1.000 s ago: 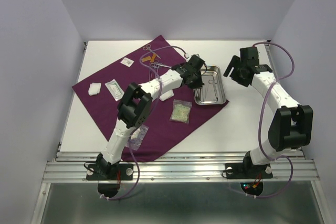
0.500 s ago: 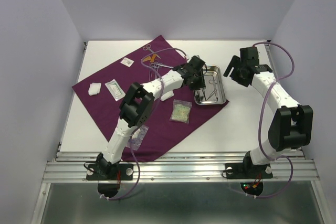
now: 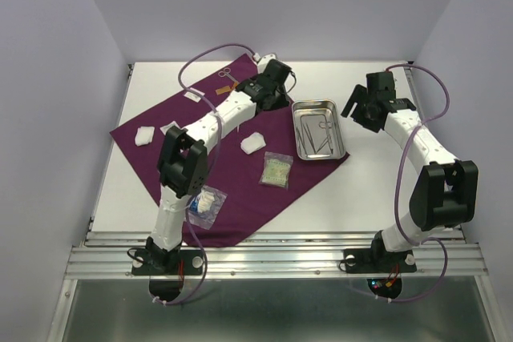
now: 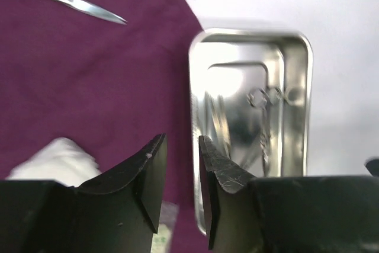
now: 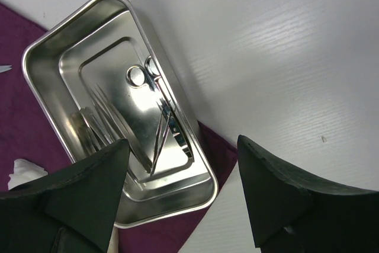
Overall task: Prepare the surgical pack
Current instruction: Place the medical item in the container, then pick up the medical item from the surgical kit.
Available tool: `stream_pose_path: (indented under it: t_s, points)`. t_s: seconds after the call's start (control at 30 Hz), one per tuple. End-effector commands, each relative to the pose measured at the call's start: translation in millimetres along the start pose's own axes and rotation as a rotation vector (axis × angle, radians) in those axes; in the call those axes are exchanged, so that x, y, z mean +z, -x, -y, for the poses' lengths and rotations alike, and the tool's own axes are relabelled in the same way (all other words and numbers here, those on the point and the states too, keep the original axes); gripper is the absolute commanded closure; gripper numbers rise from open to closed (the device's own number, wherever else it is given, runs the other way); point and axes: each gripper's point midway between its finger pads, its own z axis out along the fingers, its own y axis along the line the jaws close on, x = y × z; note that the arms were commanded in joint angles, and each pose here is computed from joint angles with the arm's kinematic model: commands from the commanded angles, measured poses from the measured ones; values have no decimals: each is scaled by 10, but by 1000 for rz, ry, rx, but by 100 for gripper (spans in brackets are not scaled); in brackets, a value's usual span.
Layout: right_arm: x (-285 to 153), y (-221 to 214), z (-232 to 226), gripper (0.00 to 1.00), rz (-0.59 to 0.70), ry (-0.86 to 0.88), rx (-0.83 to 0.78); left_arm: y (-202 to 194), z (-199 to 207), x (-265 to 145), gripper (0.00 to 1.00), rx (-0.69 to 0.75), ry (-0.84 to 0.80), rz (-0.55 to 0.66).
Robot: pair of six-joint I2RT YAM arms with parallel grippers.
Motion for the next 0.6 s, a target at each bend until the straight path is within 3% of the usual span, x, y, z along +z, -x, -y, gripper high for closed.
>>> stream_pose_path:
  t_s: [0.0,0.23,0.57]
  points:
    - [-78,125,-58,22,57,28,9,410,-701,-92,60,24,202,87]
    - [-95,146,-77,22,58,35,10,641,-1387,43,48,58,343,81]
    - [-101,155,-105,22,52,43,11,588,-1944,515,50,91,441,12]
